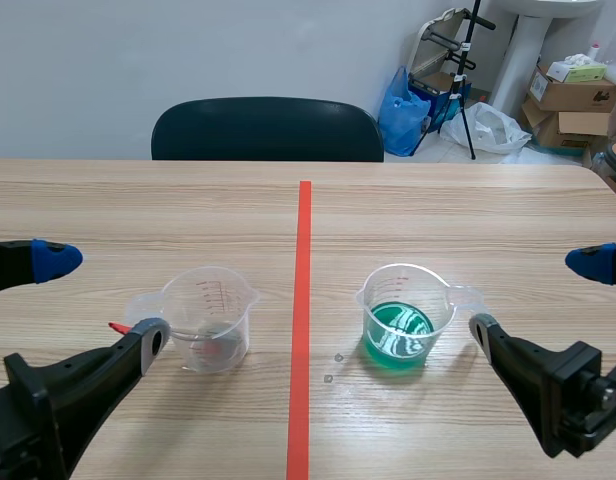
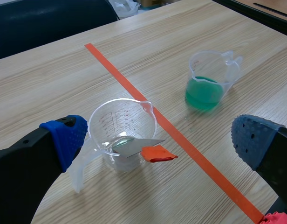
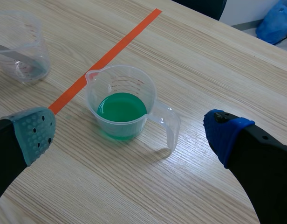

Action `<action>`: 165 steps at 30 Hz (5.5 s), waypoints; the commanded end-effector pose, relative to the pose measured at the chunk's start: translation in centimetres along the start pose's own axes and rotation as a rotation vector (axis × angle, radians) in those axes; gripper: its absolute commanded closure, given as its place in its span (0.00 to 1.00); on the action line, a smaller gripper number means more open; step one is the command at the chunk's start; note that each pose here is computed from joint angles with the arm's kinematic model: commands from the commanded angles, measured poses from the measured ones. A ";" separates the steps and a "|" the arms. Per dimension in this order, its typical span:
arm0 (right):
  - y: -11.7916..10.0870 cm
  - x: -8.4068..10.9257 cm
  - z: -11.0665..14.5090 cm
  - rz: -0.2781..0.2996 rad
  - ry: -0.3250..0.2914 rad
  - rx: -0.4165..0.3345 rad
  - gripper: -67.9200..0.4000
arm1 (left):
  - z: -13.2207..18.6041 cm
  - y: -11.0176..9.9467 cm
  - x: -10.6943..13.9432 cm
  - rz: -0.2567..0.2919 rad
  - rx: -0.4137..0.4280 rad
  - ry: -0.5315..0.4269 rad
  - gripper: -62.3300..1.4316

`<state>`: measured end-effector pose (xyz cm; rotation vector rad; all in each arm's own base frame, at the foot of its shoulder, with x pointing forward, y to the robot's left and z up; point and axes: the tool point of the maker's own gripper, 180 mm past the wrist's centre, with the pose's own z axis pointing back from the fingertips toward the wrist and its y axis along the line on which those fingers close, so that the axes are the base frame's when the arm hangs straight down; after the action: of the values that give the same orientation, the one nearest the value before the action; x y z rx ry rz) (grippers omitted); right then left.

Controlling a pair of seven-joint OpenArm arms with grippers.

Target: Do the redox reaction experiment

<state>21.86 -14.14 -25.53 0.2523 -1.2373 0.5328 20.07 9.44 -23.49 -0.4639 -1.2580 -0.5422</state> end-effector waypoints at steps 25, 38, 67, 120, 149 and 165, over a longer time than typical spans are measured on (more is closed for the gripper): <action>-0.4 0.7 -0.1 0.016 -0.023 -0.002 0.00 | 0.0 0.1 0.6 -0.001 0.001 -0.026 0.00; -0.4 0.7 -0.1 0.016 -0.023 -0.002 0.00 | 0.0 0.1 0.6 -0.001 0.001 -0.026 0.00; -0.2 1.2 -0.2 0.018 -0.050 0.009 0.00 | 0.0 0.1 0.6 -0.001 0.001 -0.025 0.00; 13.3 4.4 -7.0 0.272 -0.189 0.556 0.00 | 12.7 0.2 -5.3 -0.258 0.178 0.155 0.00; 21.2 5.2 -12.3 0.309 -0.283 0.733 0.00 | 12.7 0.2 -5.3 -0.257 0.179 0.155 0.00; 22.2 7.3 -14.6 0.304 -0.374 0.708 0.00 | 12.7 0.2 -5.3 -0.257 0.179 0.154 0.00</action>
<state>23.68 13.12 -27.14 0.7819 -1.3675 1.2370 9.17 18.13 -25.95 -0.1041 -1.1879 -0.6644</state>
